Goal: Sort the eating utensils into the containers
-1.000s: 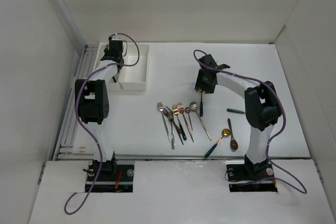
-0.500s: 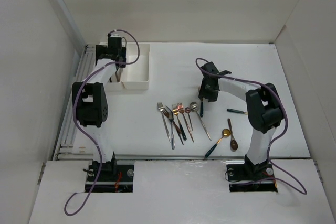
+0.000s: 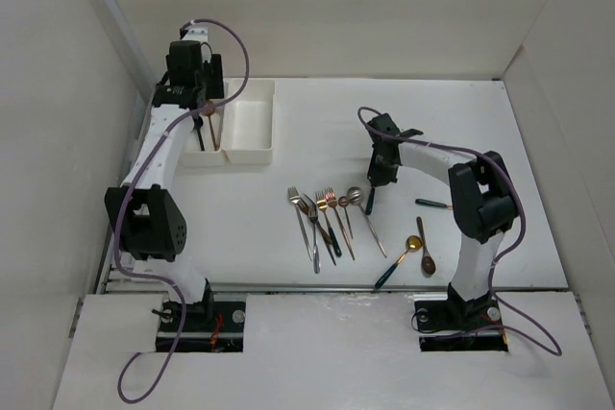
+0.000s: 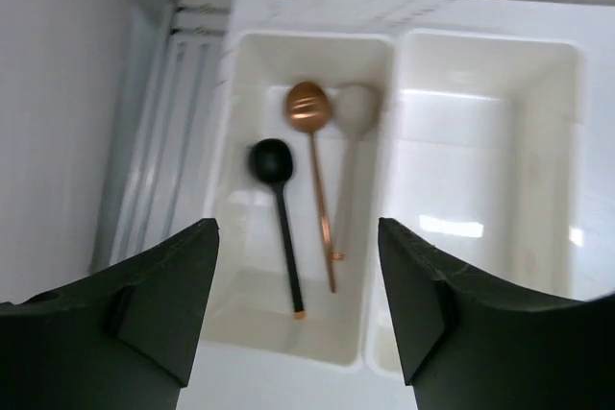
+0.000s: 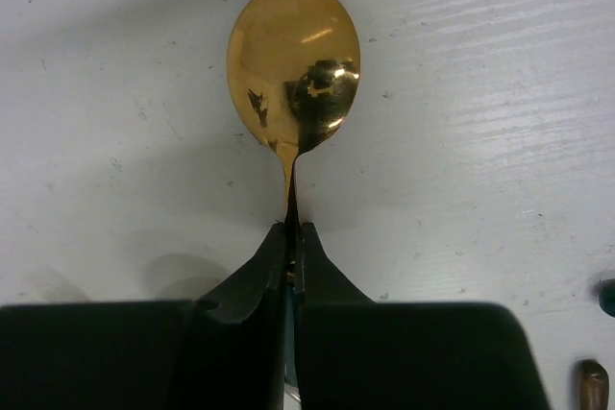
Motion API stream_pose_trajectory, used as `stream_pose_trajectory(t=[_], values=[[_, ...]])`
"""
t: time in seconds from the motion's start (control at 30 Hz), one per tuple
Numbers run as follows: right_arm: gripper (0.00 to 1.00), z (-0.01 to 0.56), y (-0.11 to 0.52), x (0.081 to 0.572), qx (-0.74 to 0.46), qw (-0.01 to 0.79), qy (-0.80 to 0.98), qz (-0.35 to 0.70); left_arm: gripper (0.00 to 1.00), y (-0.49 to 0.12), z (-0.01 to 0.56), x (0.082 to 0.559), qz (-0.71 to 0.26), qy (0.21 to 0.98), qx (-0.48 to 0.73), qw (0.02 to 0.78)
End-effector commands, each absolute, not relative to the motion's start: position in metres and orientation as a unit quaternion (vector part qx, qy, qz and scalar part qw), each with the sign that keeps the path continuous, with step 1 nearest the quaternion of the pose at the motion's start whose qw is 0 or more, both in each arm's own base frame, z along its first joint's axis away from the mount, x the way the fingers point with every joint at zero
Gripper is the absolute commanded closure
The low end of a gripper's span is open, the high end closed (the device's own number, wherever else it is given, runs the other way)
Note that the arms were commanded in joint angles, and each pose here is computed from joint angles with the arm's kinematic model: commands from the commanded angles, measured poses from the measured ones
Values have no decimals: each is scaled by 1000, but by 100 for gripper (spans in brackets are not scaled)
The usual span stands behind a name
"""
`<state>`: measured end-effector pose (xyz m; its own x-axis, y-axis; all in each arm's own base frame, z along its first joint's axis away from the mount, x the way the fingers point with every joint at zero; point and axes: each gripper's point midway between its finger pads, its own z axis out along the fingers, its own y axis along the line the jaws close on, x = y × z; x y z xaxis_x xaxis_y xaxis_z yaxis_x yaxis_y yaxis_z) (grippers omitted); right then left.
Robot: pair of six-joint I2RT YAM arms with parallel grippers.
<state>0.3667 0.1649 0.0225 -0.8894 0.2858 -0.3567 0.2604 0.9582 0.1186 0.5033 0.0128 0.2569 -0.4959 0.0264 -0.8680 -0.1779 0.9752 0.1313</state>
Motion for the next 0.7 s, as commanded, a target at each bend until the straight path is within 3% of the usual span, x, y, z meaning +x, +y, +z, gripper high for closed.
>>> stream_pose_trajectory(t=[0.0,0.1,0.3,0.4,0.53,0.67], values=[[100,8,163,359,139,166,976,15,36,-46,283,481,-30,852,89,515],[100,50,161,381,148,225,963,15,34,-97,271,457,-128,853,175,475],[100,187,157,437,178,382,906,34,9,-182,251,409,-232,832,299,405],[100,254,179,451,171,447,875,77,4,-225,254,377,-308,794,360,380],[100,311,238,451,135,481,846,185,0,-259,277,348,-378,746,408,367],[100,334,294,439,101,467,835,274,0,-271,292,346,-405,731,401,375]])
